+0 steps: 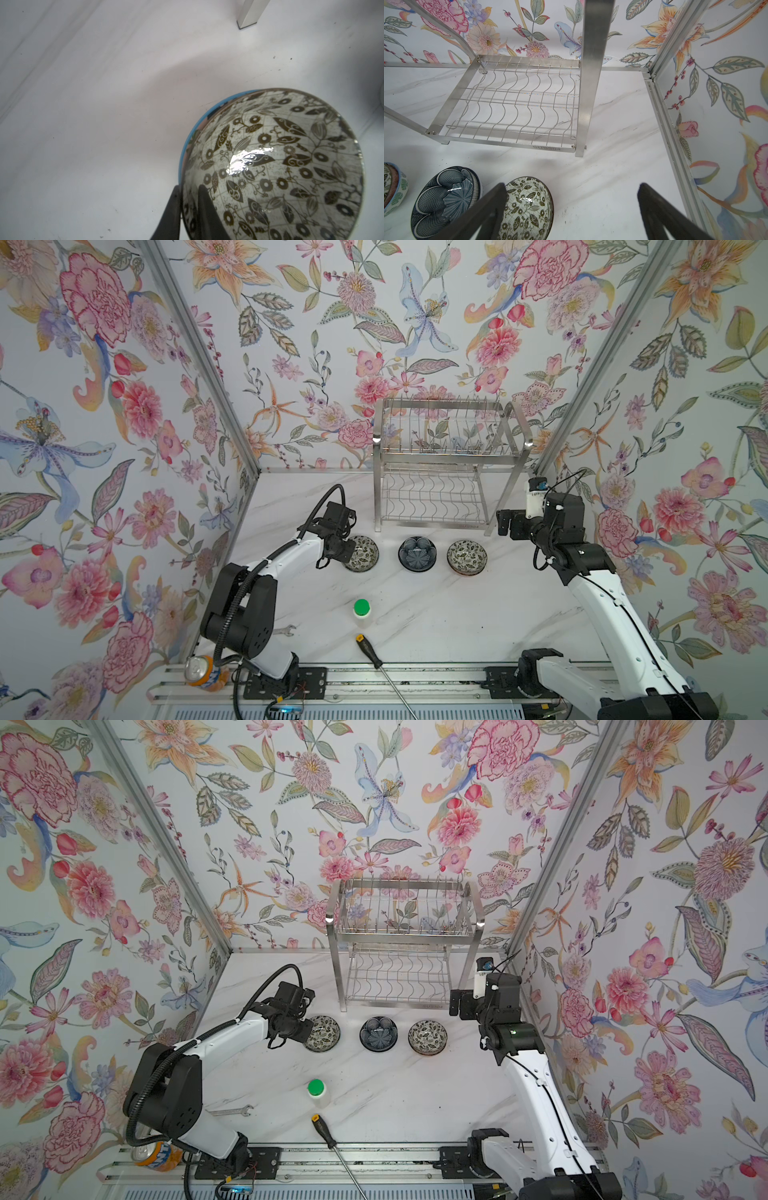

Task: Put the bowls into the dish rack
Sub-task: 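Lower left gripper onto the rim of the top olive-leaf bowl and close, then lift the olive-leaf bowl with left gripper toward the right gripper while right gripper approaches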

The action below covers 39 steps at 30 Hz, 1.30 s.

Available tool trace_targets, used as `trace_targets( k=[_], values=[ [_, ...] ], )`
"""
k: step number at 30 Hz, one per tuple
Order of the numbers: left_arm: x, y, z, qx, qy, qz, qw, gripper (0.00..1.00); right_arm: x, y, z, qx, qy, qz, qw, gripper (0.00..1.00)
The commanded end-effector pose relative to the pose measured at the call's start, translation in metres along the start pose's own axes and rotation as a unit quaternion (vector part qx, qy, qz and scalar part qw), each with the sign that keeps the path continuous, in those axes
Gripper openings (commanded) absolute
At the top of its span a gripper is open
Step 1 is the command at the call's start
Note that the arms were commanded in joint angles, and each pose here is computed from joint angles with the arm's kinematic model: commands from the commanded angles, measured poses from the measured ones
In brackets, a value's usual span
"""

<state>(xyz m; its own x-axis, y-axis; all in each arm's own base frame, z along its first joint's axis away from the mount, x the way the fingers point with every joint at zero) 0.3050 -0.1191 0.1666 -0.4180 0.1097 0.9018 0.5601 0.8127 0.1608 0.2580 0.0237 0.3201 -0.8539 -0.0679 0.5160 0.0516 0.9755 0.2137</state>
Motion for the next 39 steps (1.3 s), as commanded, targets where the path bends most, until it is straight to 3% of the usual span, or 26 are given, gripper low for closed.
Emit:
trace_targets(
  k=[1, 4, 12, 19, 27, 37, 39],
  values=[
    [0.000, 0.000, 0.003, -0.003, 0.012, 0.003, 1.000, 0.09, -0.003, -0.002, 0.003, -0.008, 0.007, -0.001, 1.000, 0.99],
    [0.004, 0.001, 0.002, -0.002, 0.008, -0.001, 1.000, 0.00, -0.003, -0.002, 0.003, -0.008, 0.007, -0.002, 1.000, 0.99],
    [0.013, 0.005, -0.005, -0.002, -0.003, -0.002, 1.000, 0.00, 0.000, -0.001, 0.002, -0.008, 0.003, -0.005, 1.000, 0.99],
    [0.066, 0.017, -0.026, -0.001, -0.109, -0.036, 0.993, 0.00, 0.004, 0.007, 0.002, -0.002, -0.001, -0.047, 0.999, 0.99],
    [0.130, 0.012, -0.038, 0.041, -0.291, -0.024, 0.955, 0.00, 0.018, 0.042, -0.005, 0.022, -0.005, -0.132, 0.991, 0.99],
    [0.129, -0.049, -0.058, 0.076, -0.417, 0.040, 0.905, 0.00, 0.017, 0.122, 0.009, -0.011, 0.016, -0.269, 0.963, 0.99],
    [0.128, -0.057, -0.064, 0.075, -0.426, 0.045, 0.901, 0.00, 0.015, 0.136, 0.014, -0.010, 0.023, -0.279, 0.960, 0.99]
  ],
)
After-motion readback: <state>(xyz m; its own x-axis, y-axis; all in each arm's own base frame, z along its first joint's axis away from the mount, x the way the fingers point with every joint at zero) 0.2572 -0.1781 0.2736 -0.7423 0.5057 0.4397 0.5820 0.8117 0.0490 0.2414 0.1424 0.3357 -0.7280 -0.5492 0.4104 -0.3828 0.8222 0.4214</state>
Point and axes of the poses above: each gripper's point midway between its finger pads, its own x axis back along the fingers, its own y axis along the line the jaws close on, z = x × y, the point moved 10 cm from there along x, back along the fingers, and after that the axes turned 14 degrees about -x, right-handed, at the moved point
